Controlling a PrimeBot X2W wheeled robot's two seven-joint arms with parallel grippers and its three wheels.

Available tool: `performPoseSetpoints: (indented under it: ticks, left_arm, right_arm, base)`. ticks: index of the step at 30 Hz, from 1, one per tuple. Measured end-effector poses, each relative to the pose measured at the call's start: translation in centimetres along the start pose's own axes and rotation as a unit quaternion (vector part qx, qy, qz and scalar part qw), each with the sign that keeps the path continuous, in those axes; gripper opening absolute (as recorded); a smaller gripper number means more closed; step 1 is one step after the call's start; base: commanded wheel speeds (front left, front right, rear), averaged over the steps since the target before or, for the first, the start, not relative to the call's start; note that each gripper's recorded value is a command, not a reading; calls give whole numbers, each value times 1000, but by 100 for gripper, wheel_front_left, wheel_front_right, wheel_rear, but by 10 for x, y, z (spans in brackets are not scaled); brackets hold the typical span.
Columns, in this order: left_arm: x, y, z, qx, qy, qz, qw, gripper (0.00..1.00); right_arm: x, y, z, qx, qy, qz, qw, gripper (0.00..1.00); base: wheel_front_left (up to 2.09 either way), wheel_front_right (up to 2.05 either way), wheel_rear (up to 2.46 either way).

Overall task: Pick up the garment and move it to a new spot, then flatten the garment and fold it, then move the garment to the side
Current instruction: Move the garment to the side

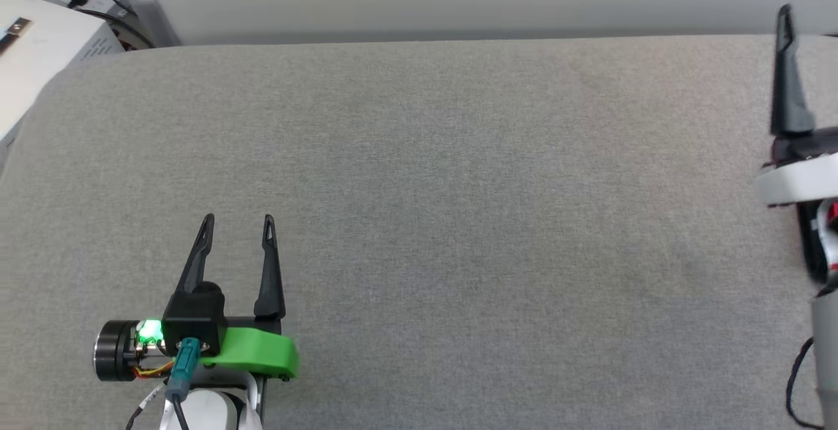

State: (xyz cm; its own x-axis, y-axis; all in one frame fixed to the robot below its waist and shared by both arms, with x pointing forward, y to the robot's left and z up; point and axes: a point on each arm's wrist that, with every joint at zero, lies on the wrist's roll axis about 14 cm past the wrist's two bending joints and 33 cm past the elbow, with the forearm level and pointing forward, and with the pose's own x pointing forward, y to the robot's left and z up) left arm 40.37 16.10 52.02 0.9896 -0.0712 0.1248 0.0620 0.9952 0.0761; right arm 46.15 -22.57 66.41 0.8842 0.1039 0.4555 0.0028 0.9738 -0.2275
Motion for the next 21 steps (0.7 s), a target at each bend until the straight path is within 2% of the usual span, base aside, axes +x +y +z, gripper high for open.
performPoseSetpoints:
  ticks: [3,9,21]
  left_arm:
    - [-7,8,5,3,-5,12,1000,100]
    - [-23,18,10,4,-6,31,999,100]
    - [-46,27,13,-10,-4,44,999,100]
  right_arm:
    - [-13,31,-6,44,10,18,999,100]
    - [-51,70,-26,113,57,28,992,100]
    - [-119,91,-50,159,134,19,978,100]
  base:
    - [0,0,0]
    - [0,0,0]
    - [0,0,0]
